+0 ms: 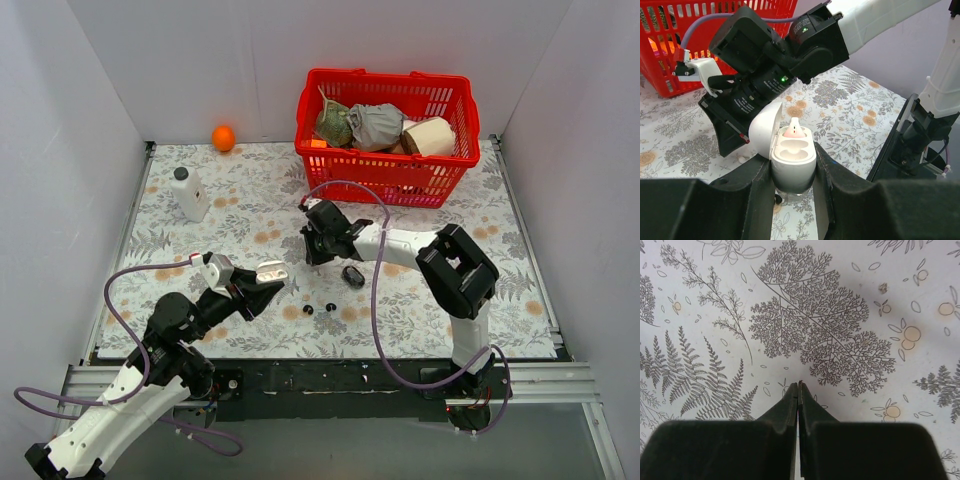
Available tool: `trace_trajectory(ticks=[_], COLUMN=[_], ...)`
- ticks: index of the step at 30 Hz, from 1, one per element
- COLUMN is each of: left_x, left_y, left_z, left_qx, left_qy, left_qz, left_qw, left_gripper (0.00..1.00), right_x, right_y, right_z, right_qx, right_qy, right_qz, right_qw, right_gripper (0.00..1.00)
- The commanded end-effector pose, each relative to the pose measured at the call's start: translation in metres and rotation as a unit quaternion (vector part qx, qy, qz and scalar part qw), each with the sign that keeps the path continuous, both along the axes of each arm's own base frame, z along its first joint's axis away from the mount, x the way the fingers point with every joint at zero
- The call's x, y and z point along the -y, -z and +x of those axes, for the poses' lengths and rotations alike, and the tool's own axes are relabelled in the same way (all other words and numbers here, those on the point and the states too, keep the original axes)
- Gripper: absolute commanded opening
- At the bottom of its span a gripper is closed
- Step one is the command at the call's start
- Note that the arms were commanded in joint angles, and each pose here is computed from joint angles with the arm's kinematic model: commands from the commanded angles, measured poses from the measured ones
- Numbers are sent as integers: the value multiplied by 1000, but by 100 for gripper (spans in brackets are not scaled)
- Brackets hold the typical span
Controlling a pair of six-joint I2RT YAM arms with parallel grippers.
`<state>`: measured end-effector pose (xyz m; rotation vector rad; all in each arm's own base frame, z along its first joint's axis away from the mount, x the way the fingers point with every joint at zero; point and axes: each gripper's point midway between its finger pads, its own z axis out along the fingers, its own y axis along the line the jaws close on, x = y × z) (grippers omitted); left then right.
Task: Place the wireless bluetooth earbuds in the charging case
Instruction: Pick up the earbud from the center of the board.
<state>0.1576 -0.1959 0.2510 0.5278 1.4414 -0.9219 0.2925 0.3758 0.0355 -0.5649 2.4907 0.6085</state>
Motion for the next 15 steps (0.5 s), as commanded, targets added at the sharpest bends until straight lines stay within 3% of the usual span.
trace_trajectory(ticks=[1, 5, 8, 15], left_x=[-2, -3, -3, -4], left_y=[-22, -25, -25, -23], left_z=[-1, -2, -3, -4], left_qx=[20, 30, 32, 34], left_qy=[-1, -2, 0, 0], left_qz=[-13, -16, -14, -16], left_qw=[1000, 999, 999, 999], left_gripper=[0, 0, 0, 0], right_x=[-2, 2, 6, 22], right_y=[-36, -66, -73, -47], right_z=[12, -3, -26, -53], right_qx=[57, 98, 102, 73], right_qy=[-31, -90, -172, -230], right_qz=[15, 47, 42, -7], right_qw=[998, 990, 979, 971], right_gripper=[16, 37, 39, 42])
